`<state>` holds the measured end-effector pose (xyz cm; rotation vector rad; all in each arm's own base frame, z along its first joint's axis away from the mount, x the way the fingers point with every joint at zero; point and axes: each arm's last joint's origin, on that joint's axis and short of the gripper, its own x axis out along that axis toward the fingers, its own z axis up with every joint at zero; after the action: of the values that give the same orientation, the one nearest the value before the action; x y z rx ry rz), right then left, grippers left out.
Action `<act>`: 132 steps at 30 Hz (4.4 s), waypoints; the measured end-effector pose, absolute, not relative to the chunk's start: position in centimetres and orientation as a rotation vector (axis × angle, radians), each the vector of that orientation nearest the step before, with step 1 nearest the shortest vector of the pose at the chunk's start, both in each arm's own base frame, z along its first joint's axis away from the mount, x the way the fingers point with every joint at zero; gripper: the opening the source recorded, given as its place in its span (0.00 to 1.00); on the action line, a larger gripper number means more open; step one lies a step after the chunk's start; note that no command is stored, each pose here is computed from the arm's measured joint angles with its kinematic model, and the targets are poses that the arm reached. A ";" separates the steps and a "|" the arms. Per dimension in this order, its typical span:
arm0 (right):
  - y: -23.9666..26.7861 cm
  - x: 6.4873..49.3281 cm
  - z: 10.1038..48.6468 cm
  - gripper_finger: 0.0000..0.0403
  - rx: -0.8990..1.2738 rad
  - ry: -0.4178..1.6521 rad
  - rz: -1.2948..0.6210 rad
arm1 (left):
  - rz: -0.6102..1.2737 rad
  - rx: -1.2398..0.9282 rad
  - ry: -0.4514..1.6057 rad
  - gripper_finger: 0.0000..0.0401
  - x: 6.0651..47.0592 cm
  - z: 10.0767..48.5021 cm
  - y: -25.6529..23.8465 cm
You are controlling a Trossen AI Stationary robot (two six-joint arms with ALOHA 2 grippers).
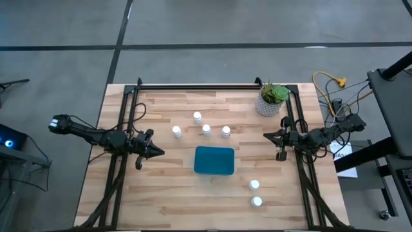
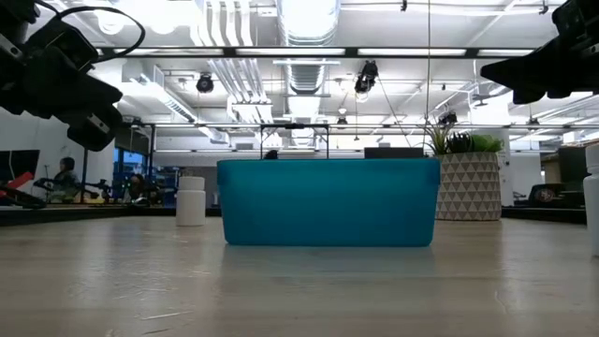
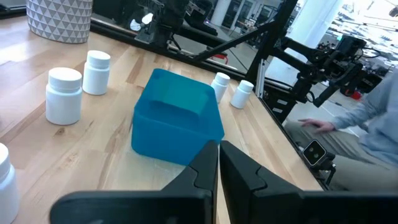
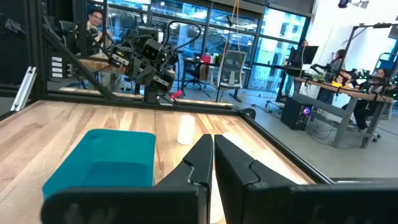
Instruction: Pick and place pill bottles into a basket
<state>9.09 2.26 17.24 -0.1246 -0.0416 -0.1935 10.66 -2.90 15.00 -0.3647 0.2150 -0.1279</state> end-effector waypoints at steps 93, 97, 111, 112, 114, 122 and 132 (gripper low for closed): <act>2.0 6.9 23.1 0.02 -0.002 -0.688 -0.039 | 0.171 -0.184 -0.401 0.00 10.0 22.4 -1.7; 1.5 5.4 25.4 0.02 -0.045 -0.864 -0.068 | 0.150 -0.177 -0.541 0.00 9.2 26.0 -1.6; 1.7 4.8 41.2 0.02 -0.285 -0.805 0.037 | 0.144 0.108 -0.500 0.00 9.6 41.4 -1.9; 1.9 5.4 42.2 0.02 -0.333 -0.768 0.029 | 0.139 0.121 -0.466 0.00 9.7 42.3 -1.9; 2.3 6.7 44.1 0.02 -0.407 -0.677 -0.010 | 0.133 0.145 -0.401 0.00 10.1 43.5 -2.0; 3.4 12.2 48.8 0.02 -0.505 -0.127 -0.366 | 0.222 0.190 -0.216 0.00 10.9 44.5 -1.9; 5.5 18.0 49.1 0.02 -0.657 0.264 -0.501 | 0.209 0.130 -0.044 0.00 12.0 40.7 -2.3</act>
<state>17.99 5.47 49.12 -0.6571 0.2642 -0.5007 12.02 -2.26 40.66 0.1297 -0.0444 0.2093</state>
